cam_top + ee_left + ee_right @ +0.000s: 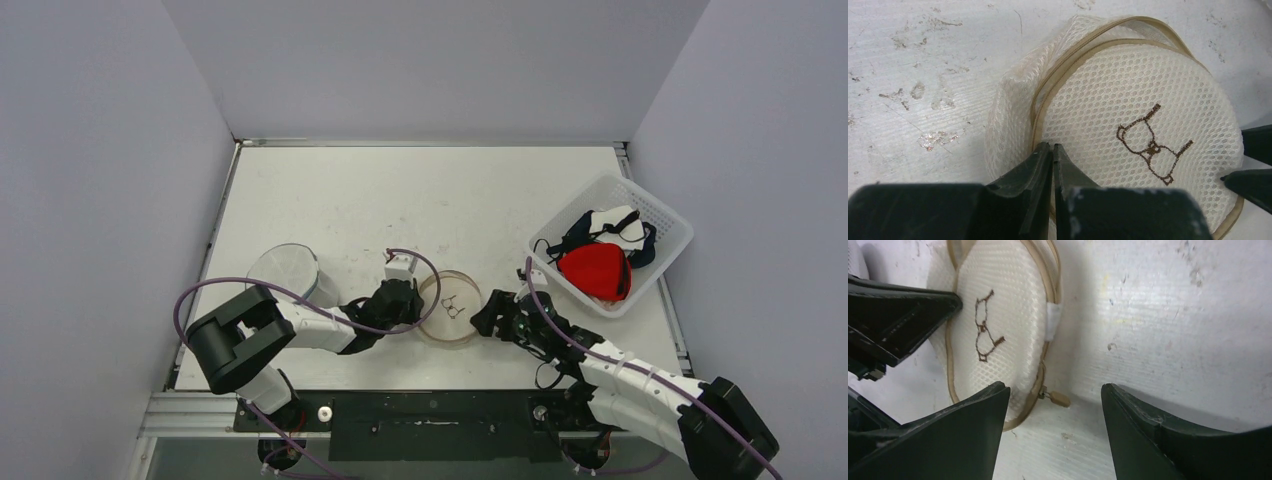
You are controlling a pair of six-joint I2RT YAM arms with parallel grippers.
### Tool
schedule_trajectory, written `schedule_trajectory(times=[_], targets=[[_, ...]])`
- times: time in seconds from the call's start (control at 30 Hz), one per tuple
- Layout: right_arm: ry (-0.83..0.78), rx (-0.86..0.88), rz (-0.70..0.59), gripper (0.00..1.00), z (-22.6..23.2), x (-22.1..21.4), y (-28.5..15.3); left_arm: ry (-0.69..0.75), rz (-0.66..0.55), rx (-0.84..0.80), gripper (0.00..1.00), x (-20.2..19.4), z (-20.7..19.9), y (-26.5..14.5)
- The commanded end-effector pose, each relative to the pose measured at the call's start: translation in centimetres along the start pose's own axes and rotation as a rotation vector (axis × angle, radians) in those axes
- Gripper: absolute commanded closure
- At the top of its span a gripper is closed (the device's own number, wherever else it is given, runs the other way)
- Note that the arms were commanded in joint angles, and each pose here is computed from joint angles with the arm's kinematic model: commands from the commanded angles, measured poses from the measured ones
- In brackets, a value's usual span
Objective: Unzip the laundry bag and remove the bra
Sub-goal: Pick up the laundry bag at the center of the board.
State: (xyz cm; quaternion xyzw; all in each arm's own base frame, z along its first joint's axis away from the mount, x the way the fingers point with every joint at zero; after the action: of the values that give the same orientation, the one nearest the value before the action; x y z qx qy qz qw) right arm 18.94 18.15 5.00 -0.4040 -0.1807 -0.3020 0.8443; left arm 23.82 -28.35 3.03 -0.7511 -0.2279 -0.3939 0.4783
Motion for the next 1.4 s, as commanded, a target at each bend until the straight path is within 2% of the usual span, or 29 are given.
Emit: schedule_trajectory(times=[0.0,0.17,0.27,0.37,0.53,0.67,0.87,0.97,1.1,1.27,1.37], targets=[[0.068,0.118,-0.004,0.3,2.1,0.1,0.4,-0.014,0.024,0.022,0.95,-1.3,1.0,-0.1],[0.133,0.161,0.033,0.29,2.3,-1.0,1.3,-0.028,0.028,0.026,0.96,-1.9,1.3,-0.1],[0.171,0.188,0.059,0.33,2.6,-1.6,1.9,-0.039,0.041,0.021,0.96,-2.6,1.4,0.0],[0.211,0.231,0.09,0.41,3.4,-2.3,2.3,-0.054,0.056,0.008,0.96,-3.4,1.3,0.2],[0.206,0.196,0.122,0.55,3.3,-3.4,3.3,-0.088,0.054,-0.017,0.96,-4.0,1.1,0.2],[0.19,0.171,0.141,0.63,3.6,-4.3,4.1,-0.1,0.052,-0.037,0.96,-4.0,0.7,0.1],[0.18,0.154,0.11,0.92,3.6,-3.9,4.5,-0.11,0.036,-0.055,0.96,-3.5,0.5,-0.5],[0.154,0.158,0.081,0.95,4.1,-2.9,4.0,-0.124,0.01,-0.064,0.96,-2.5,0.3,-1.3],[0.093,0.128,0.042,0.95,4.5,-1.2,3.0,-0.154,-0.051,-0.083,0.9,0.7,-0.5,-3.1],[0.024,0.085,-0.027,0.95,5.2,2.2,1.8,-0.174,-0.15,-0.106,0.66,6.0,-1.5,-6.6],[0.019,0.081,-0.066,0.95,5.6,4.4,1.6,-0.194,-0.228,-0.126,0.57,9.2,-1.8,-9.4]])
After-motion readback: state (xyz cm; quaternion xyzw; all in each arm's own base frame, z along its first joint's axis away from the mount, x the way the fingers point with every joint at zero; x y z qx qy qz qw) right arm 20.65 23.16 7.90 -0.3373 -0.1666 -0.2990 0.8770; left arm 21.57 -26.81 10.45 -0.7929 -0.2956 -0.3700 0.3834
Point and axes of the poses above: each gripper's point midway between its finger pads, its own y axis out along the fingers, its own z axis along the line the jaws close on, x = y × z, the point moved 1 cm from there along -y, back along the fingers, and after that the axes turned 8 degrees about y, right-handed, at the moved point
